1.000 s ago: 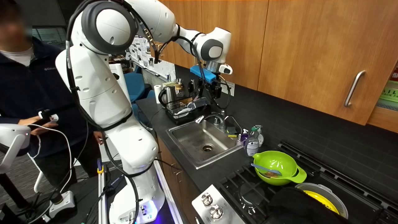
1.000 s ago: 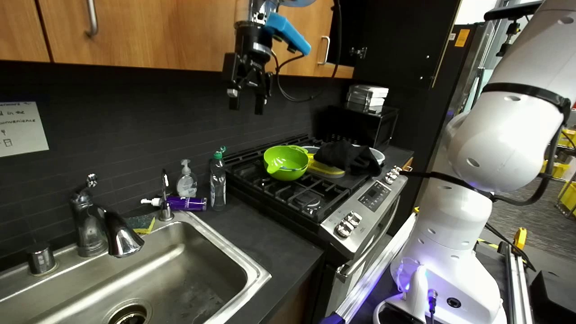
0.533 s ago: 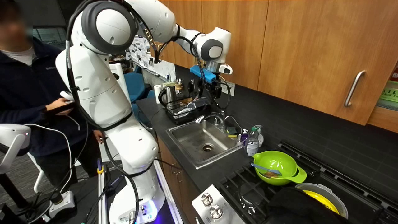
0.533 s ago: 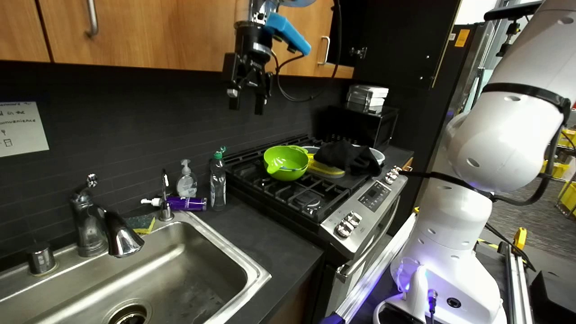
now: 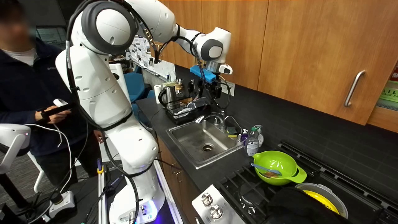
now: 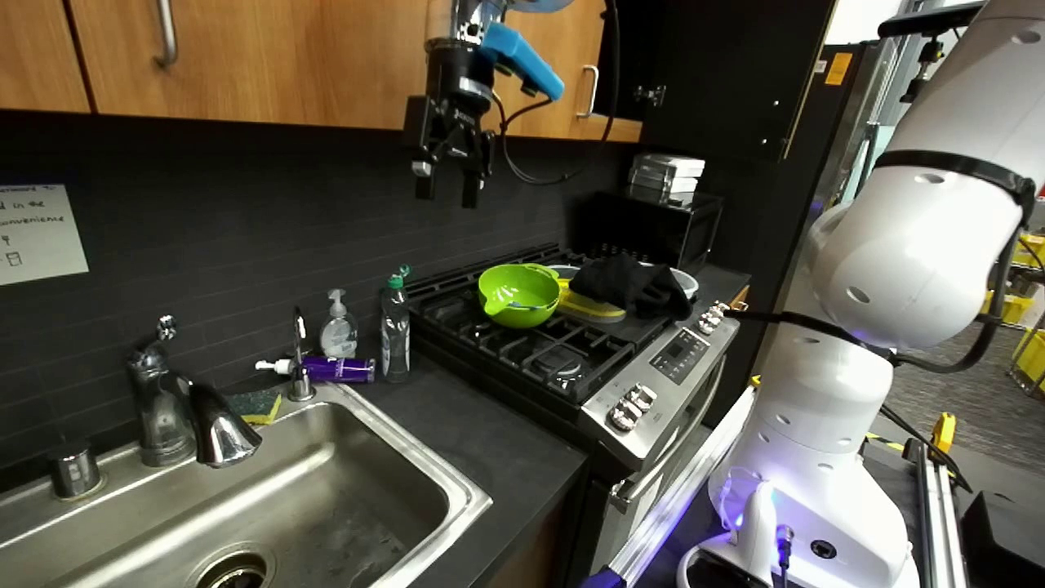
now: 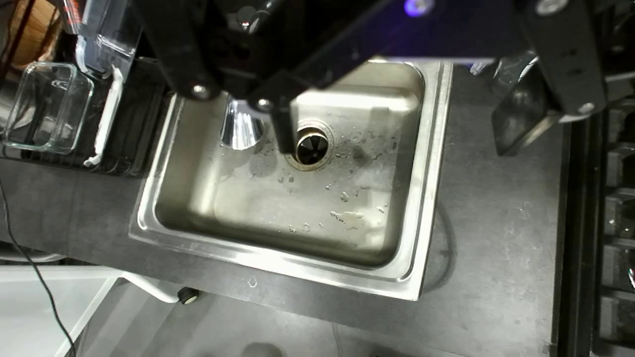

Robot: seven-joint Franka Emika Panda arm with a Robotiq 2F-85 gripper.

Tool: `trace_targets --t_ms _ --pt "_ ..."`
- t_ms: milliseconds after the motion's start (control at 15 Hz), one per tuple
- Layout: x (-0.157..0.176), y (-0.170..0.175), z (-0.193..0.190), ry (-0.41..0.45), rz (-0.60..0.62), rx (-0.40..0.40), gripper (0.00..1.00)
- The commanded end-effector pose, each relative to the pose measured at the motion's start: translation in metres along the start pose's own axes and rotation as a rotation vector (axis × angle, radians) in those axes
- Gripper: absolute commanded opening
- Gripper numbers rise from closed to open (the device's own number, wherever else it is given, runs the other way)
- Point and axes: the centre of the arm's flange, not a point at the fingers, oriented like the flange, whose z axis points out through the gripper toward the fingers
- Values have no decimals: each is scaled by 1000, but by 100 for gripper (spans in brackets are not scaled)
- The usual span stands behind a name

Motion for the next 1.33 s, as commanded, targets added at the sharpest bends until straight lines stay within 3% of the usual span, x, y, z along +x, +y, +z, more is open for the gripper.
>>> trace_targets --t_ms 0,467,800,1267 --pt "0 0 0 0 0 0 100" --pt "1 1 1 6 24 -25 100" --pt "-7 36 3 31 155 -109 100" --pt "-35 90 27 -6 311 -100 100"
